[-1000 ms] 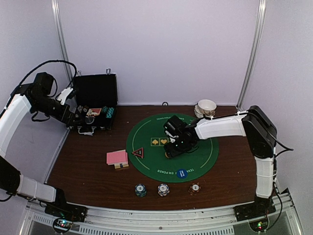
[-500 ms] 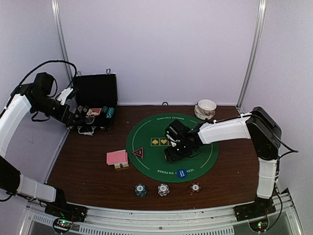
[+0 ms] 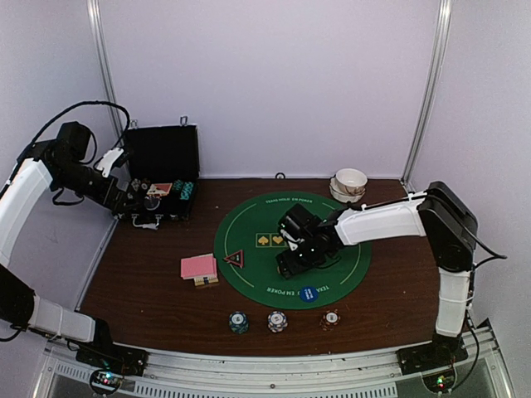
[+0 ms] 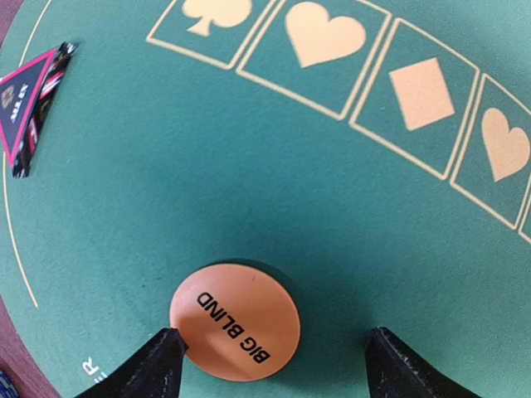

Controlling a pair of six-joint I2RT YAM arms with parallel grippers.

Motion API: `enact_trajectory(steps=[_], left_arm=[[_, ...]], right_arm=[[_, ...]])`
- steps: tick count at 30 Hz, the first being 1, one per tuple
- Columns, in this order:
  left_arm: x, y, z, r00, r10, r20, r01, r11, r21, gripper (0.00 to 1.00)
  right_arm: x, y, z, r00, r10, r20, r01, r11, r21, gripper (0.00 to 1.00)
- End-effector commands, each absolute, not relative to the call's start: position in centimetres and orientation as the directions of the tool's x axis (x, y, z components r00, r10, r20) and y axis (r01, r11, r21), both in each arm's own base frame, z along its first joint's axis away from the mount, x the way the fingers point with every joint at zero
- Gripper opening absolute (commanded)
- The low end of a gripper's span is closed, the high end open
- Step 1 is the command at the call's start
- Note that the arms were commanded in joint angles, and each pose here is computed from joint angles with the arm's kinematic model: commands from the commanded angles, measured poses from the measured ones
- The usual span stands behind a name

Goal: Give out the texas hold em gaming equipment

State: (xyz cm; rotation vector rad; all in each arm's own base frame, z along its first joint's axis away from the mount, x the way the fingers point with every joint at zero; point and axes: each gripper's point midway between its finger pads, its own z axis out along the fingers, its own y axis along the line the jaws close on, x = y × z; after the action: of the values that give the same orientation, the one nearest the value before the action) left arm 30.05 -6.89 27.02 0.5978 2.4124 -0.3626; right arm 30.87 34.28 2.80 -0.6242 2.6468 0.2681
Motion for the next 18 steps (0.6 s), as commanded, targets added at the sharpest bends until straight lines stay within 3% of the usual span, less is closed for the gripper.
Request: enact_trajectory(steps=[1,10,18], left_arm=[[30.3,-7.1,28.0,-0.686,0.329,-0.649,0.507,0.856,-0.102,0.97],[30.3,-7.1,28.0,-0.688,0.326,-0.649,0.505,0.857,-0.104,0.97],[30.1,-7.0,27.9,-0.686,0.329,-0.649,0.506,0.856,-0.101,0.97]], right_arm=[[29.5,34.9,4.2,-0.793,-0.413,-0.448,-0.504,0.857,0.103,0.80],[29.9,35.0,7.8,-0.754,-0.401,-0.520,-0.503,0.862,0.065,0.78],[28.0,36.0,5.0,-0.783,-0.416,-0.463,-0.507,0.857,0.088,0.79]])
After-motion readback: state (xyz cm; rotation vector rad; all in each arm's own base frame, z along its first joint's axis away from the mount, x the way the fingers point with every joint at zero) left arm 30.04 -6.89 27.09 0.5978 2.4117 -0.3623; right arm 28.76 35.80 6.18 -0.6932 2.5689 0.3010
